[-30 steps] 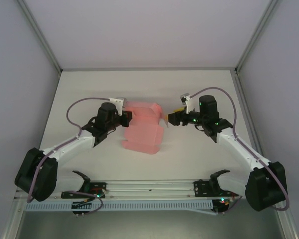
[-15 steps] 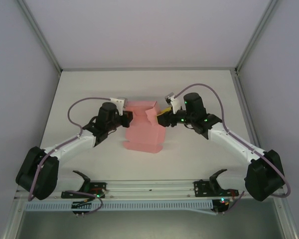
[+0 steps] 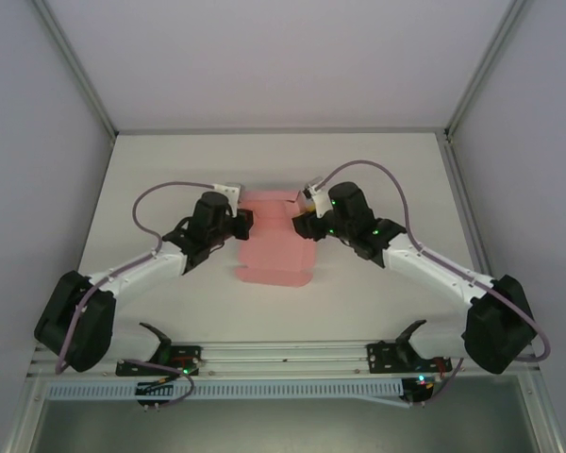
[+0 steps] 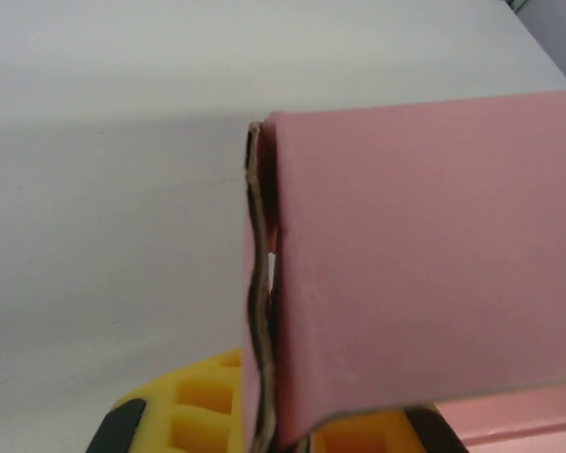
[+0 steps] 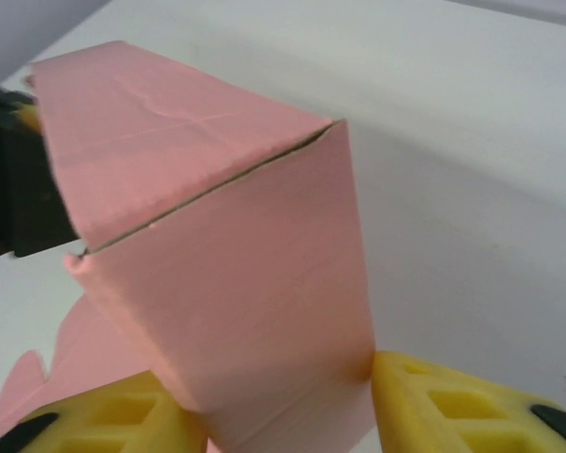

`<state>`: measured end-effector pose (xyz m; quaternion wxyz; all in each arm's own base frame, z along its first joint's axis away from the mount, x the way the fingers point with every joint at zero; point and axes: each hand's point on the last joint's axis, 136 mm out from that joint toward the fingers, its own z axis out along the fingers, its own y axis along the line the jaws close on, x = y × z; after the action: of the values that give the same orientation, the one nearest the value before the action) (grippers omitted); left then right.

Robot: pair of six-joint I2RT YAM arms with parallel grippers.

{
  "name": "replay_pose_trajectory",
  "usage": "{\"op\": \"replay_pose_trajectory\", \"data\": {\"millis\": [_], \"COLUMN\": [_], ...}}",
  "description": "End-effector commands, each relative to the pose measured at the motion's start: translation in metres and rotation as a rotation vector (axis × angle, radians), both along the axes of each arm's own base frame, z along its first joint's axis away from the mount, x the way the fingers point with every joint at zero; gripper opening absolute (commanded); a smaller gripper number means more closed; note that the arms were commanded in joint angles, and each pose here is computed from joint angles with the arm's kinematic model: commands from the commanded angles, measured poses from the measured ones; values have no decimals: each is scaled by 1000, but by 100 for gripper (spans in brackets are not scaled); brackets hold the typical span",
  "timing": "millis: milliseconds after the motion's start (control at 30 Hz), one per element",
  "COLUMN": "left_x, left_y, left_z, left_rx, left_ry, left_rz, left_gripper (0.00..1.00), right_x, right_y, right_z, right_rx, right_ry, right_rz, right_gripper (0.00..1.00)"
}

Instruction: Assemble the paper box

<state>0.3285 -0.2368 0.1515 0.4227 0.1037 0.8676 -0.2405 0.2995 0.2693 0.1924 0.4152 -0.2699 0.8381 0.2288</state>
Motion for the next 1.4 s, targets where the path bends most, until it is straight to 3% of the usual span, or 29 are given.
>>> {"op": "replay_pose_trajectory", "data": {"millis": [0,33,133,367,467,833,933,1000,1100,1167,1267,1367], "left_x": [-3,-4,-4,-1,4,2,-1,0,9,16,24,27], "left_y": [-21,-24,-31,-32,-9,102,115,115,92,64,21,-1], "left_z": [19,20,21,17,4,-49,-60,-61,-50,-35,-10,6], "left_rx": [-42,-48,-53,-56,9,215,254,255,218,180,130,91], "left_ry": [-24,-23,-2,63,113,303,340,338,297,232,158,126], "left_rz": [-53,-52,-26,76,225,695,735,728,602,481,297,201], "left_gripper": [0,0,0,0,0,0,0,0,0,0,0,0], "right_x": [27,34,50,74,77,65,59,57,65,76,75,56], "right_y": [-5,-10,-27,-89,-111,-170,-181,-184,-172,-140,-72,-29], "right_z": [24,27,26,24,26,34,37,35,23,11,-2,3], "right_rx": [-33,-56,-124,-301,-464,-612,-626,-626,-559,-431,-224,-59], "right_ry": [-133,-175,-271,-410,-468,-503,-509,-507,-449,-397,-319,-286], "right_rz": [-159,-232,-437,-919,-1039,-1223,-1259,-1263,-1171,-993,-602,-351], "right_gripper": [46,45,29,4,1,2,2,2,6,13,14,40]}}
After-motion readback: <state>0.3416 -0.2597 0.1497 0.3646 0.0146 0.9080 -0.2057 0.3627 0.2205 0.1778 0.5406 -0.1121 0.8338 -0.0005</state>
